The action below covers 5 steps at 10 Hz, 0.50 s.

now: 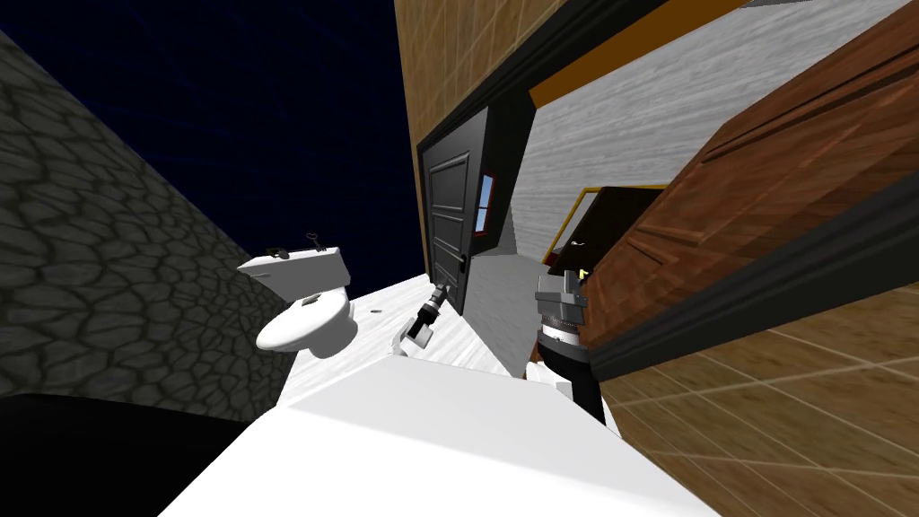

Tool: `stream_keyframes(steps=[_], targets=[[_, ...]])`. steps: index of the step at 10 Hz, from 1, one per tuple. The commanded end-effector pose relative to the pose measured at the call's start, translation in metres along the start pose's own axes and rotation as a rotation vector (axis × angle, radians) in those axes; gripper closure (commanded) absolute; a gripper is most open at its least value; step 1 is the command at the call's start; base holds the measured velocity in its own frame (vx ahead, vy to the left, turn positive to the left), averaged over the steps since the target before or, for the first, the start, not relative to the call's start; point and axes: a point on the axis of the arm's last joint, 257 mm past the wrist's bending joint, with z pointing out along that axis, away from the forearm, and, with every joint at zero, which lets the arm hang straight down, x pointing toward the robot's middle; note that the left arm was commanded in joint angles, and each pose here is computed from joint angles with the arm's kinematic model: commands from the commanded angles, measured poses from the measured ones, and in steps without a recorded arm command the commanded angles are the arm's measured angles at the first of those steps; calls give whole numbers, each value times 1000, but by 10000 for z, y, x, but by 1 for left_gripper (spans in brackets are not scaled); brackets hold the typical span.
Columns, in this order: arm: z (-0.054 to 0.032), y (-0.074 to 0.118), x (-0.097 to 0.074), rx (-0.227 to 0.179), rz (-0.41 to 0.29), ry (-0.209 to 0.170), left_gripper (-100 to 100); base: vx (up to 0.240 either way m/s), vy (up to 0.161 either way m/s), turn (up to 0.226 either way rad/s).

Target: Push the door open

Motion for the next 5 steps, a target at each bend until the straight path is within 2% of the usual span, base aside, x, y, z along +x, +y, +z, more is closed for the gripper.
stream_keyframes(steps=[1, 5], targets=[[52, 80, 60, -13, -7, 17, -100, 99, 96, -32], [153, 258, 227, -45, -21, 57, -100, 79, 90, -37]])
